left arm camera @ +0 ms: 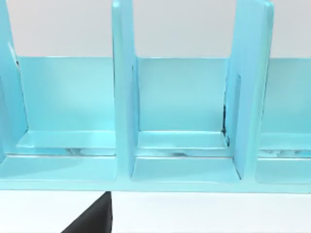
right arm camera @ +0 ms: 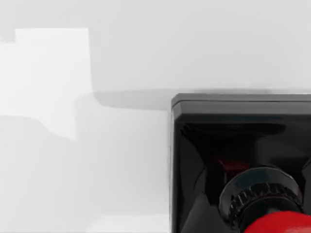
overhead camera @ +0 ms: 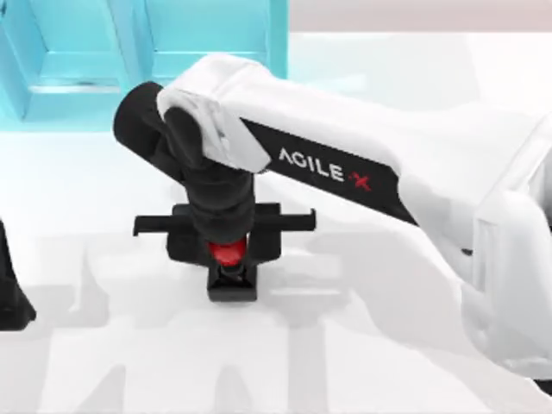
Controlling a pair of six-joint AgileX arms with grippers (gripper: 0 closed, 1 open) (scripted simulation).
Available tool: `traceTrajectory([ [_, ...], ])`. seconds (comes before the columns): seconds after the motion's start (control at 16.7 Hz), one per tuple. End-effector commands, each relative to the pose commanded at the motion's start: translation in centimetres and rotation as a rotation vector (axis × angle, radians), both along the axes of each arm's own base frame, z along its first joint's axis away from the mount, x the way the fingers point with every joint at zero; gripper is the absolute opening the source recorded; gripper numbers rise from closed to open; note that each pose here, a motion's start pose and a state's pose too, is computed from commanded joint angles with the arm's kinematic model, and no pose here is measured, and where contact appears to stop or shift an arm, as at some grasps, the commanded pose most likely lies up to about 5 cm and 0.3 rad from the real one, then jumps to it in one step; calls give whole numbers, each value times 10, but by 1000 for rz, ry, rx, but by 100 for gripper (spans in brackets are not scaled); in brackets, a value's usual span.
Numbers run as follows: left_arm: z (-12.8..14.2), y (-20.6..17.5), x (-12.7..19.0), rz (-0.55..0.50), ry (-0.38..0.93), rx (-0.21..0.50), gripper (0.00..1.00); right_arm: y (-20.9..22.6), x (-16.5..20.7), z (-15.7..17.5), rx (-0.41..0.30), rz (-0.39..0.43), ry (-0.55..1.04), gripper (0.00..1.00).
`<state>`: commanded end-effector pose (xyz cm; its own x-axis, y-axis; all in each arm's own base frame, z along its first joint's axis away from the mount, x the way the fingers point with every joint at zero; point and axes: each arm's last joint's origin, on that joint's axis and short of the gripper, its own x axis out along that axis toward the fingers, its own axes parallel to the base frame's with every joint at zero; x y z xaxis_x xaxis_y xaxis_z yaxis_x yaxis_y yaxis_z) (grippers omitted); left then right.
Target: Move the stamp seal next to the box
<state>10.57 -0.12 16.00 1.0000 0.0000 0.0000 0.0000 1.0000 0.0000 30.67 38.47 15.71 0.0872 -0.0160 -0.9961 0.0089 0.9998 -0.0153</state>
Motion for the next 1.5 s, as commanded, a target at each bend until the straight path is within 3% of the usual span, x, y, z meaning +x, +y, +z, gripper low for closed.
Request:
traceTrajectory([
  [0.36,0,0,0,0,0,0,100,-1,0,40,12,1,-9,0],
  [0.66,0,0,0,0,0,0,100,-1,0,41,15,0,-10,0],
  [0.84,0,0,0,0,0,0,100,-26,19,50,11,2,-1,0],
  [1.02,0,0,0,0,0,0,100,-88,58,69,12,5,8,0],
  [1.2,0,0,0,0,0,0,100,-184,94,95,19,5,9,0],
  [1.5,0,0,0,0,0,0,100,-323,99,127,28,1,6,0],
])
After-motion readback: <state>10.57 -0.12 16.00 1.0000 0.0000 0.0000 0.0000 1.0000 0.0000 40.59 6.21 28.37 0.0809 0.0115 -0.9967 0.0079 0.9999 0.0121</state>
